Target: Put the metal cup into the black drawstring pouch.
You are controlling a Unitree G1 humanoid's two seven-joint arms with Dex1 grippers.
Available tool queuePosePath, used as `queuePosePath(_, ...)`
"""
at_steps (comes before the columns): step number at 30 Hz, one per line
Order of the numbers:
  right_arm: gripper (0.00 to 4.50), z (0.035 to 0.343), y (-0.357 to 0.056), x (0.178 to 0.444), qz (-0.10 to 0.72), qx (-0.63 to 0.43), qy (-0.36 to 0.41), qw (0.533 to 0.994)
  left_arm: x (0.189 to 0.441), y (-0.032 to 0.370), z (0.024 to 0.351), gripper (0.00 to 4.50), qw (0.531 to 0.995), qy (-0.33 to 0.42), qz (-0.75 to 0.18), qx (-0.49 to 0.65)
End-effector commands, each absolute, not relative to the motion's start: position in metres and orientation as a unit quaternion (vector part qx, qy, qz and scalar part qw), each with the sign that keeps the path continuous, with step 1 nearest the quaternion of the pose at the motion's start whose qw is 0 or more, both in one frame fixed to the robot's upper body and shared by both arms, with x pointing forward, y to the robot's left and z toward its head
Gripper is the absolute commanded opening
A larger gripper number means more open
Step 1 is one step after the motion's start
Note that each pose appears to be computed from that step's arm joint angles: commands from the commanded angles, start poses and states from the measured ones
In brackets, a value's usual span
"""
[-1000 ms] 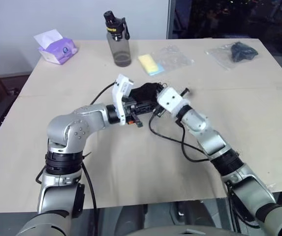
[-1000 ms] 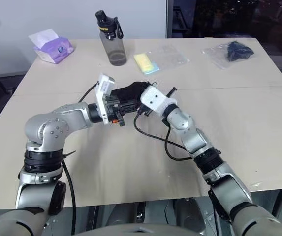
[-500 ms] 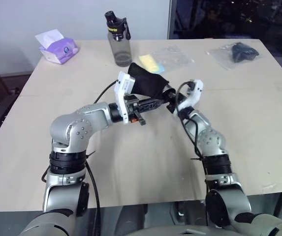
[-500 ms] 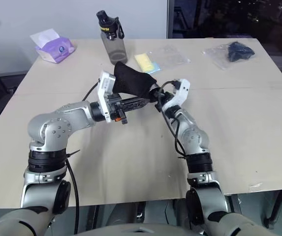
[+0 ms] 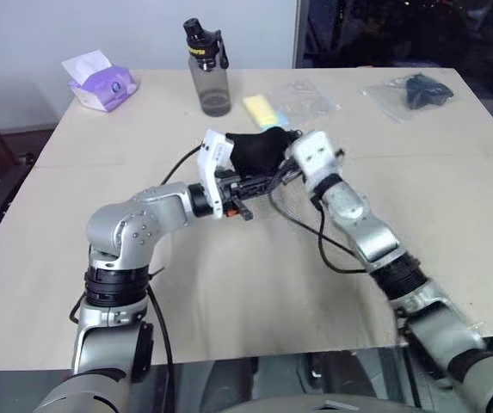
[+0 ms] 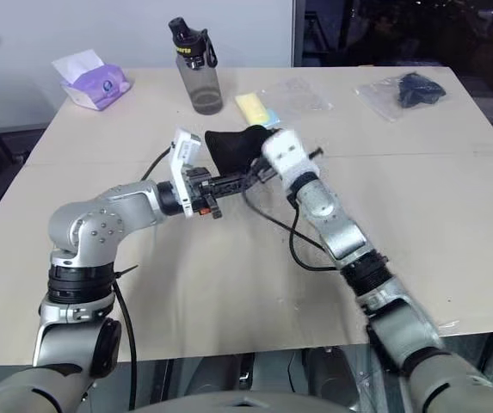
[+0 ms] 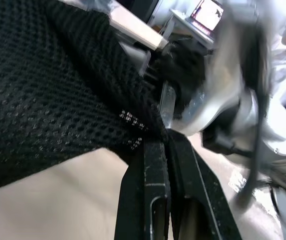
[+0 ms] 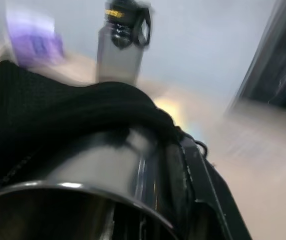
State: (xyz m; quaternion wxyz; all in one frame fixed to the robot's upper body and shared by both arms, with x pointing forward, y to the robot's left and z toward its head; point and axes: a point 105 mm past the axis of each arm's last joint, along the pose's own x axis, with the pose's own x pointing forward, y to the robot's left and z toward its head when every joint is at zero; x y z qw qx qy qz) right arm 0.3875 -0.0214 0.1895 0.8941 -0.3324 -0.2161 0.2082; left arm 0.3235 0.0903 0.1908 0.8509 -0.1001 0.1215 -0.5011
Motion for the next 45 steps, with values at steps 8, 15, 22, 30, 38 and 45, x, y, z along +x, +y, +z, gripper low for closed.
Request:
queuePosePath(8,0.06,0.202,-0.049,0.410,0.134,0.417,-0.071,0.896,0.310,0.079,0.204,0.00,0.827,0.098,-0.545,-0.102)
queuePosePath(15,0.06,0.206,-0.051,0.415,0.119,0.702,0.001,0.702,0.310,0.078,0.203,0.00,0.826,0.099,-0.546,-0.101)
queuePosePath(22,0.06,0.225,-0.052,0.417,0.129,0.695,-0.019,0.707,0.310,0.079,0.201,0.00,0.826,0.102,-0.545,-0.100)
queuePosePath(30,0.06,0.212,-0.045,0.412,0.138,0.583,-0.023,0.800,0.311,0.080,0.200,0.00,0.828,0.103,-0.542,-0.098)
queuePosePath(38,0.06,0.196,-0.045,0.378,0.214,0.415,-0.007,0.884,0.316,0.094,0.207,0.00,0.836,0.090,-0.532,-0.097)
queuePosePath(45,0.06,0.190,-0.051,0.340,0.277,0.299,0.015,0.913,0.317,0.118,0.218,0.00,0.826,0.081,-0.546,-0.115)
